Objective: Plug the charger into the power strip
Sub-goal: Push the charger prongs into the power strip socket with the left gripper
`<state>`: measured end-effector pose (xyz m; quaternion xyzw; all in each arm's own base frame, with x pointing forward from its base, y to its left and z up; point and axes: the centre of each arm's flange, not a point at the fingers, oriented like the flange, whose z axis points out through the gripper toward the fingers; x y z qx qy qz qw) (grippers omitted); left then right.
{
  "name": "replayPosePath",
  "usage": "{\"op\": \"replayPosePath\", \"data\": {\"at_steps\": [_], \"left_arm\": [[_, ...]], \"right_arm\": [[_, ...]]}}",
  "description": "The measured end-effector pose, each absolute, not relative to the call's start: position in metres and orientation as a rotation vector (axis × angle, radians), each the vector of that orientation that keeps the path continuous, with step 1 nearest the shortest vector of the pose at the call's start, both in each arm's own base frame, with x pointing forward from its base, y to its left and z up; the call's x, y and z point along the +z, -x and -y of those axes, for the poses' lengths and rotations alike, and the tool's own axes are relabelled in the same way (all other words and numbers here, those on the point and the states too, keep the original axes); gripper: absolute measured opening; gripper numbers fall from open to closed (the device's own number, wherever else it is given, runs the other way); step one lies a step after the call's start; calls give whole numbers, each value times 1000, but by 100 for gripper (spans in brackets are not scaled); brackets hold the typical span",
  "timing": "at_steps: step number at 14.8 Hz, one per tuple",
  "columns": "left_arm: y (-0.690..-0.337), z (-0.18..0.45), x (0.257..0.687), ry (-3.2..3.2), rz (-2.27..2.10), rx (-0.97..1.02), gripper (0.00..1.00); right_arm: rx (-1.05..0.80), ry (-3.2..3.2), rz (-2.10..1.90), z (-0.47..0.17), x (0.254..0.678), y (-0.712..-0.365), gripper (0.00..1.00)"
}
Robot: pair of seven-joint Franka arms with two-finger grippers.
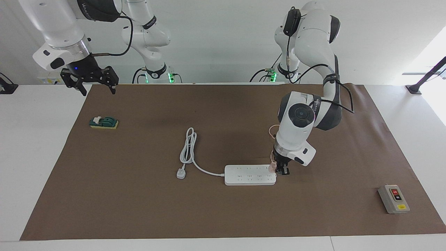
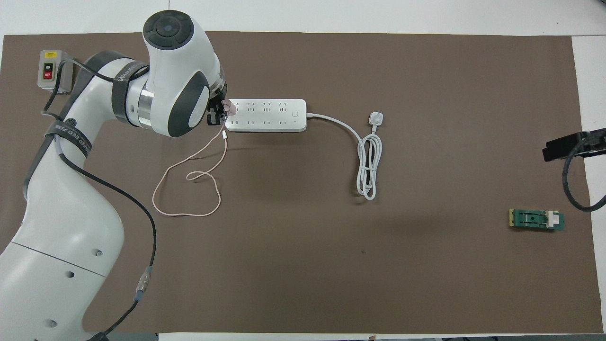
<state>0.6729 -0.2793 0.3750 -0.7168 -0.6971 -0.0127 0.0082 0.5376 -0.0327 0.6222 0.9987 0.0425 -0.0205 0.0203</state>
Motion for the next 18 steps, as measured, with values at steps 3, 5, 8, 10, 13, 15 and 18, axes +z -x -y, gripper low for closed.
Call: {"op": "replayPosePath", "data": {"at_steps": [3, 5, 8, 10, 13, 15, 18], "left_arm": [[-668, 286, 371, 2236, 2169, -39, 31], [-666, 287, 368, 2231, 2165, -35, 31], [-663, 290, 362, 2226, 2152, -28, 31], [-661, 291, 359, 2223, 2145, -26, 31], [-661, 291, 359, 2222, 2143, -25, 31], [-659, 291, 359, 2215, 2137, -20, 31], [-656, 290, 358, 2205, 2124, -12, 31]], "right_arm": [[-71, -3105, -106, 35, 620, -537, 100], [-68, -3125, -94, 31, 620, -537, 100], [-63, -3145, -61, 21, 621, -538, 100], [-62, -3146, -51, 20, 621, -538, 100], [-63, -3143, -50, 20, 621, -538, 100], [-64, -3136, -50, 21, 621, -538, 100], [-66, -3132, -50, 21, 620, -538, 100]]}}
